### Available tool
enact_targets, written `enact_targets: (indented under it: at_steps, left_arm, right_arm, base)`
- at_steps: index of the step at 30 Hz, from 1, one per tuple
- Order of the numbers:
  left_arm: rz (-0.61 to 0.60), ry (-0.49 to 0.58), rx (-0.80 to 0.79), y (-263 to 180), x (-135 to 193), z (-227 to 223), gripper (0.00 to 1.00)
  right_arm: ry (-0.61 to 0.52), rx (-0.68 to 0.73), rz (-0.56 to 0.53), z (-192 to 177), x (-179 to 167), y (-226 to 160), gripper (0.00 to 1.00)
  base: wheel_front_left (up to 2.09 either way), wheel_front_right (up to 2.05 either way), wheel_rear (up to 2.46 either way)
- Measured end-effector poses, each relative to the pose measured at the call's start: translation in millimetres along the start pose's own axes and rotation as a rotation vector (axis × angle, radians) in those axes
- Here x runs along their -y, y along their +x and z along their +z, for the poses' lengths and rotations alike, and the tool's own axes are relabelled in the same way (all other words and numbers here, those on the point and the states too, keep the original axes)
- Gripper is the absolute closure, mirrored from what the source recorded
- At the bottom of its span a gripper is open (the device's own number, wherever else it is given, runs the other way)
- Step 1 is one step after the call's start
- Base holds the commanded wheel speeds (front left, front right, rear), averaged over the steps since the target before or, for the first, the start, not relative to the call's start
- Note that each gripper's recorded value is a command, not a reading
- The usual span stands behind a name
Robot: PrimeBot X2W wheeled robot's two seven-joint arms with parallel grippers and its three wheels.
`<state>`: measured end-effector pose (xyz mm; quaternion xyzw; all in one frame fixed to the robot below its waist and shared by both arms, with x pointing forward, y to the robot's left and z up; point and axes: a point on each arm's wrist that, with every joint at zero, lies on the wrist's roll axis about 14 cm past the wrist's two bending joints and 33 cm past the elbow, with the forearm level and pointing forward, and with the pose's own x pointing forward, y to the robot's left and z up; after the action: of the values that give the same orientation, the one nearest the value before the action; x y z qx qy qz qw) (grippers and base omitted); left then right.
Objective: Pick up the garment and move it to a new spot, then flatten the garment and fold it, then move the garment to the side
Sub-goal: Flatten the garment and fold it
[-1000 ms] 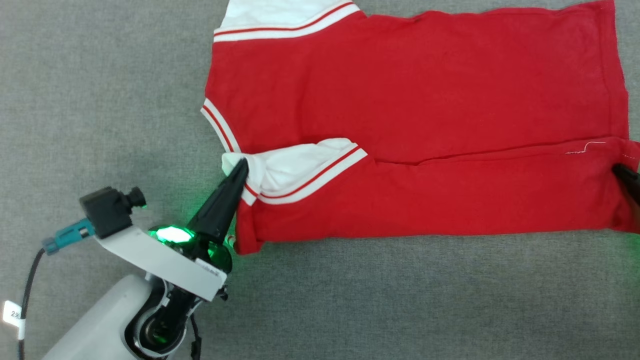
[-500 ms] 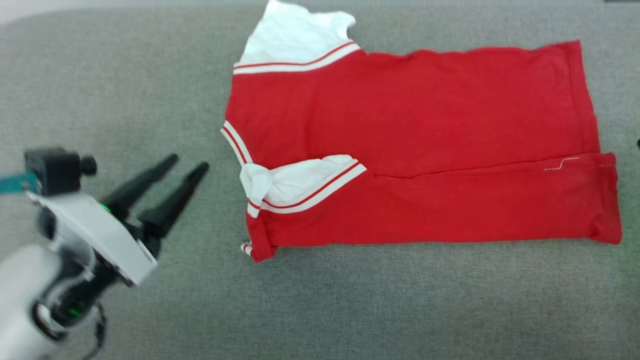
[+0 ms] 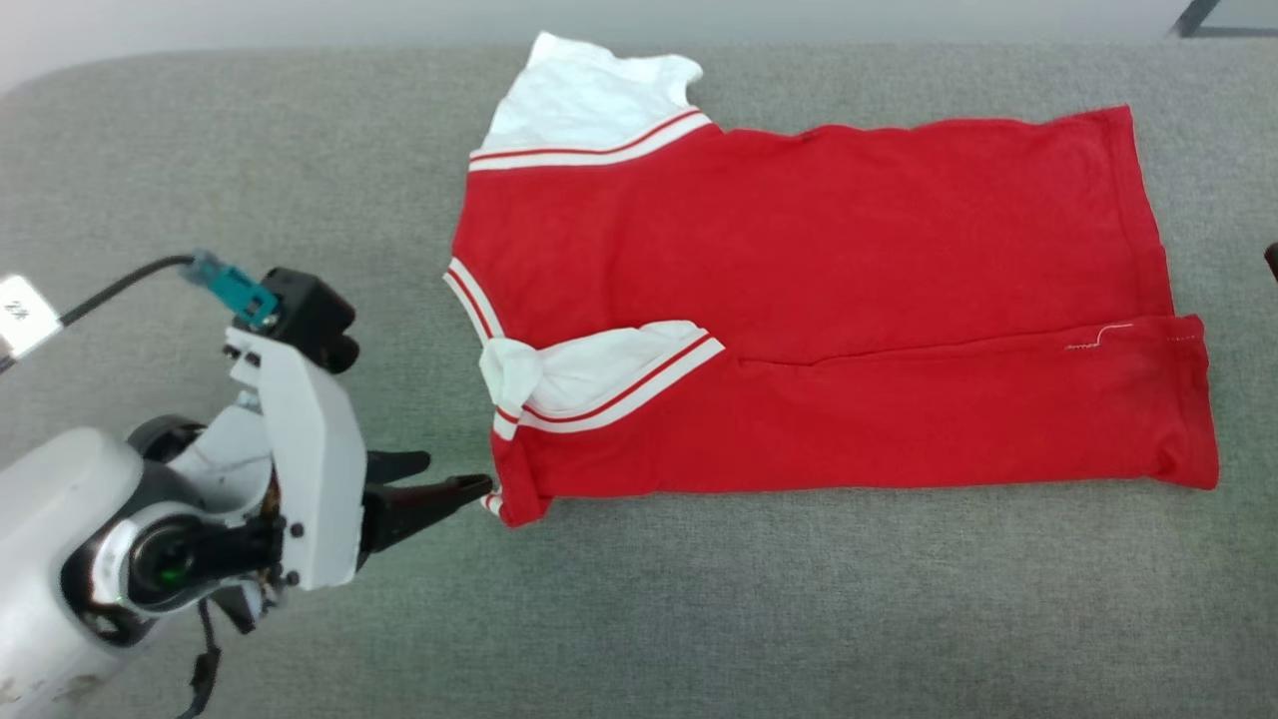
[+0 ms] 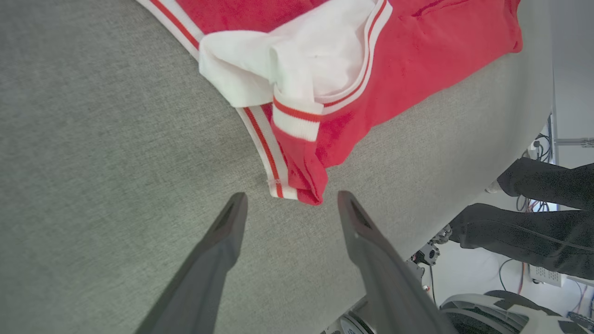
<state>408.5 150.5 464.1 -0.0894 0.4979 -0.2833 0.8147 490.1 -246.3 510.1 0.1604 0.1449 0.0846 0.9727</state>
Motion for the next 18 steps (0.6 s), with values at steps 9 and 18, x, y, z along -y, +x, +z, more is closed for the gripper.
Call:
enact_targets:
  at_steps: [9, 18]
  left_arm:
    - [-0.063, -0.059, -0.071, 36.4, 4.7, -5.7, 0.00]
    - [-0.064, -0.119, -0.122, 71.5, -10.7, -12.2, 0.00]
  right_arm:
    - [0.012, -0.017, -0.020, -9.4, 10.6, 7.0, 0.00]
    - [0.004, -0.048, -0.041, -16.7, 20.6, 8.6, 0.00]
  base:
    - [0.00, 0.00, 0.00]
    - [0.00, 0.00, 0.00]
